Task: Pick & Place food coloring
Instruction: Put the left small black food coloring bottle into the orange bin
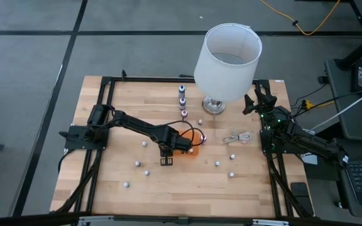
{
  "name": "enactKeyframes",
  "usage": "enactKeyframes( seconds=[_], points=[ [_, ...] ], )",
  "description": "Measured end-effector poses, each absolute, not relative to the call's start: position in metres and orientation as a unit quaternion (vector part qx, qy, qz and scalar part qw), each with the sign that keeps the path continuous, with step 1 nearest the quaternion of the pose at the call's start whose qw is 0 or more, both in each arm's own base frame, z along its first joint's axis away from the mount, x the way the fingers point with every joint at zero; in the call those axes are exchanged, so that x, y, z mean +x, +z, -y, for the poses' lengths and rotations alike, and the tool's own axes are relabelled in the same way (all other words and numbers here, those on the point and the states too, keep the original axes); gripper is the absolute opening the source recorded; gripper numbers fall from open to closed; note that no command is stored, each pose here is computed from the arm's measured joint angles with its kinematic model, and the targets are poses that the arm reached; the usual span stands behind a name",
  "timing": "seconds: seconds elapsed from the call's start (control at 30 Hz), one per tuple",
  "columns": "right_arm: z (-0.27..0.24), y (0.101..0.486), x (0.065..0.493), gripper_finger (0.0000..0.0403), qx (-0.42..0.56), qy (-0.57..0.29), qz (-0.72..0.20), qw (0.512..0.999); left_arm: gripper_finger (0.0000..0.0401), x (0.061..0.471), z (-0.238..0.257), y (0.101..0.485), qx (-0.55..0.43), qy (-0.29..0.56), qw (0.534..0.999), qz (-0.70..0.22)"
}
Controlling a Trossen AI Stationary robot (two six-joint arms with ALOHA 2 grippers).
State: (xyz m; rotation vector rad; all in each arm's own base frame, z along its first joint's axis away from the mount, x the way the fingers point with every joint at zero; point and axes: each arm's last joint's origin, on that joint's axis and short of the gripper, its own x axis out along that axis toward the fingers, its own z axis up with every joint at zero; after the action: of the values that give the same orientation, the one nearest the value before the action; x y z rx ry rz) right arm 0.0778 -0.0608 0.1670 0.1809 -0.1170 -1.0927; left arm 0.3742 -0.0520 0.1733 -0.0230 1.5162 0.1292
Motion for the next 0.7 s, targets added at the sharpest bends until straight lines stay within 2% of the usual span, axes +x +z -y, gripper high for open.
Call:
enactKeyframes(
  seconds=[0.4, 0.7],
  points=[
    [0.061, 0.167, 0.078, 0.0323, 0.086, -0.518, 0.055, 0.849, 0.02, 0.379, 0.044, 0.203, -0.009, 0.069, 0.714, -0.697],
    [0.061, 0.167, 0.078, 0.0323, 0.086, -0.519, 0.056, 0.849, 0.0207, 0.381, 0.044, 0.246, -0.059, 0.119, 0.709, -0.693]
  ],
)
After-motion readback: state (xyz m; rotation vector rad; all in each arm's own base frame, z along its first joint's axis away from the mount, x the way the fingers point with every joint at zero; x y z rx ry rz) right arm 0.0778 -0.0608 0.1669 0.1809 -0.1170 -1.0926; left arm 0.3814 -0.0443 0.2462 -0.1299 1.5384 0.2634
